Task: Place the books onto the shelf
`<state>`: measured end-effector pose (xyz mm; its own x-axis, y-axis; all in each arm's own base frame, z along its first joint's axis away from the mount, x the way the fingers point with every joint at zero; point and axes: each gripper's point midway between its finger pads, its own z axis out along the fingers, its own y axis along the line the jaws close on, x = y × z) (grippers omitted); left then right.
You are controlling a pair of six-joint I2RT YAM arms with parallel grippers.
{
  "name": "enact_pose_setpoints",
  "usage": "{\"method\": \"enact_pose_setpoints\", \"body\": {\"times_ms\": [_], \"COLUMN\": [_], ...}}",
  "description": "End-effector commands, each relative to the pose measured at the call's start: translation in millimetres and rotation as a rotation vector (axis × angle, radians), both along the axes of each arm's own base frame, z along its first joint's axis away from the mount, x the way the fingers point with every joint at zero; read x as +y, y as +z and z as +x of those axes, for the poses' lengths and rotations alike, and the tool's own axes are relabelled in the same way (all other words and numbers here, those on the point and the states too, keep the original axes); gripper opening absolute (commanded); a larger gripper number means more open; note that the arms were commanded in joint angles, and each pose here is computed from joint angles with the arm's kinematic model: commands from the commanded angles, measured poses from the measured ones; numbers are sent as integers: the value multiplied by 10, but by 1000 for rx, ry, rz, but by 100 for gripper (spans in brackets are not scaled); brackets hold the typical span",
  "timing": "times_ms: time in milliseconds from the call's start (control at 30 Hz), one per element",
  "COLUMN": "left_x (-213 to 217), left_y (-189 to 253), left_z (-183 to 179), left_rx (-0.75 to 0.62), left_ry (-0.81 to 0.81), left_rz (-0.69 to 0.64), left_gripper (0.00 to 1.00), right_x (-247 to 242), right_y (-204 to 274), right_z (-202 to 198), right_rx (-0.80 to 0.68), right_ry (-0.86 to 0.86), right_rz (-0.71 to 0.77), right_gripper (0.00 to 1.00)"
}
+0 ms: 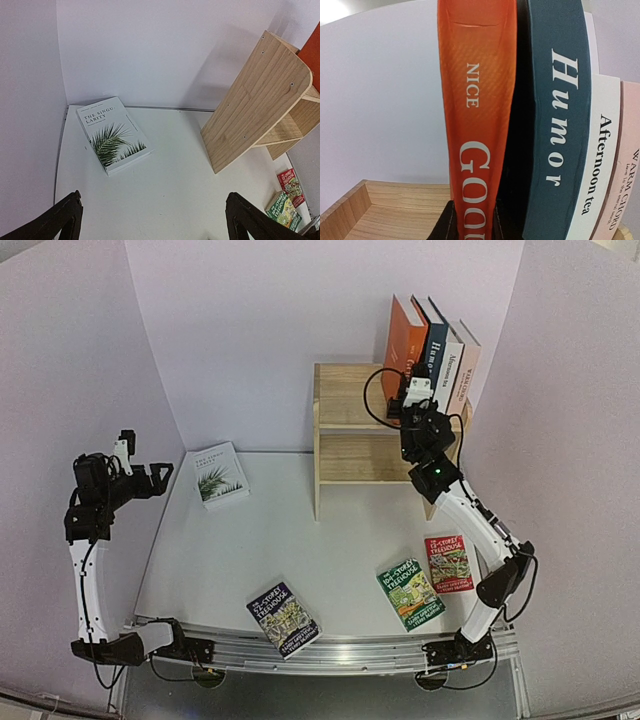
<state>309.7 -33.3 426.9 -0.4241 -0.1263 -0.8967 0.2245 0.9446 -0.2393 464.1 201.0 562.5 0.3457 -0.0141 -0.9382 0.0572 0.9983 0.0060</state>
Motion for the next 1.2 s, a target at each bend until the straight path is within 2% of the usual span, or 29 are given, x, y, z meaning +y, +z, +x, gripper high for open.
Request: {"method": "enact_pose_setpoints", "body": {"times_ms": [0,200,367,633,900,1067,1100,1167], "left_x": [-9,-16,-24,-32,-51,-122,-136,-126], "left_y": [38,38,44,13,-30,-460,-627,-994], "left_z": [-64,-54,-63,-84,-60,-9,-5,63], "left_rx": [-21,-23,-25,-13,-6,124,173,293], "left_ry": [0,-5,-7,-10,-23,-96,-126,-171], "left_rz": [-2,-5,-7,-13,-19,-1,24,63], "left_gripper": [100,100,100,100,100,100,100,100], "right_x": [-256,-205,-168,-171,-113,-105,-102,-122], "right_y": [176,195,149,197,185,136,104,80], "right_z": [-117,-116,-112,-229,-388,-574,-607,-687], "right_rx": [-42,-54,-49,-63,-58,-43,-36,-30], "right_ry": [-101,-88,-67,-20,15,36,40,45], "right_rz": [77,34,22,51,66,94,101,114], "right_gripper": [13,18,37,50,52,61,64,80]}}
